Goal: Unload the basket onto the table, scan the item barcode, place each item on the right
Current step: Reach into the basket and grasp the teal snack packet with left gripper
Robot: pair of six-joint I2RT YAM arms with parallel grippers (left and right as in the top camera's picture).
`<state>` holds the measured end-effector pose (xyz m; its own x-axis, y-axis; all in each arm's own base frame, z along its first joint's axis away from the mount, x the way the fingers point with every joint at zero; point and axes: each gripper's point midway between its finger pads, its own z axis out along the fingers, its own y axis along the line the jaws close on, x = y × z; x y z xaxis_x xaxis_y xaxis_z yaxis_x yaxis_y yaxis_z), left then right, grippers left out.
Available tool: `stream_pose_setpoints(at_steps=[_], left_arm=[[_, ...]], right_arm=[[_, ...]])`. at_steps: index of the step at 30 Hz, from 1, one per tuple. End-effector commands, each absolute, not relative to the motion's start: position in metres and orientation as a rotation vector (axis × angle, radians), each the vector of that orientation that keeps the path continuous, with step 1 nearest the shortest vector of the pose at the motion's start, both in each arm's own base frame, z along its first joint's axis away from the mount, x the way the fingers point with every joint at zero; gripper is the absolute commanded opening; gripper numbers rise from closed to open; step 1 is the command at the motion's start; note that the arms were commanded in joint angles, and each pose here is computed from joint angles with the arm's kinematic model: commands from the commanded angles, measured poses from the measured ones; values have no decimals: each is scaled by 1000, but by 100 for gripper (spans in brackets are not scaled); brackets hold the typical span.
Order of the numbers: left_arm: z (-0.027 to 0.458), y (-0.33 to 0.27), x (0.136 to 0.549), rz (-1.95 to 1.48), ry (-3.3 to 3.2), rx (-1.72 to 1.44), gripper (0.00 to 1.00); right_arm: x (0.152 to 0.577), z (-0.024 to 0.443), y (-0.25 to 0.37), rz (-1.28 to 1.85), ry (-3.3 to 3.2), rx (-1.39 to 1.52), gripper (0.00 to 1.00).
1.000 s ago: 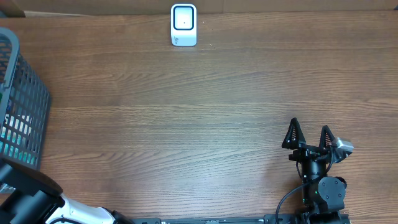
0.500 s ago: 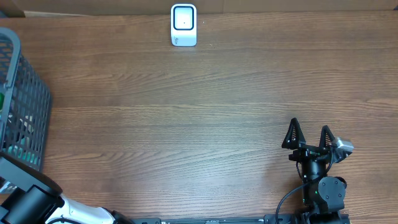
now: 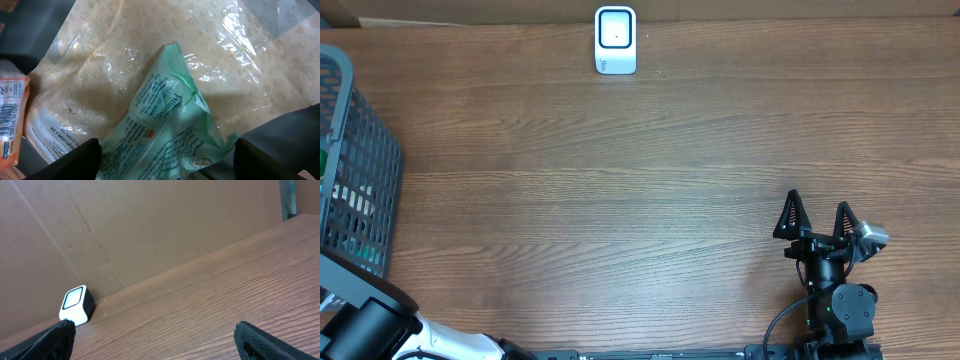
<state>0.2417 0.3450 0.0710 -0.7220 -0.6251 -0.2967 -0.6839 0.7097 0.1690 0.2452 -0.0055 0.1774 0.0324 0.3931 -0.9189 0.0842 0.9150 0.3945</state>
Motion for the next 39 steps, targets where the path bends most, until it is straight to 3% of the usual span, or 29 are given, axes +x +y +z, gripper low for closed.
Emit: stream_pose_setpoints(at_steps=[1, 6, 9, 10, 12, 14, 23, 39], left_arm=[[52, 338, 237, 346, 2752, -1049, 75], [38, 335, 235, 310, 2773, -1097, 74], [33, 334, 235, 299, 2766, -1135, 62], [33, 334, 235, 298, 2766, -1134, 54], [34, 335, 236, 299, 2760, -1132, 24], [34, 336, 236, 299, 2759, -1132, 4], [53, 335, 247, 227, 2713, -1176, 4], [179, 335, 269, 119, 2585, -1216, 4]], right_arm=[[245, 176, -6, 237, 1526, 386, 100], [245, 176, -6, 237, 1526, 386, 100], [245, 176, -6, 237, 1526, 386, 100], [245, 176, -6, 237, 1526, 386, 100], [245, 176, -6, 237, 1526, 386, 100], [245, 176, -6, 237, 1526, 386, 100], [245, 176, -6, 237, 1526, 386, 100], [245, 176, -6, 237, 1526, 386, 100]])
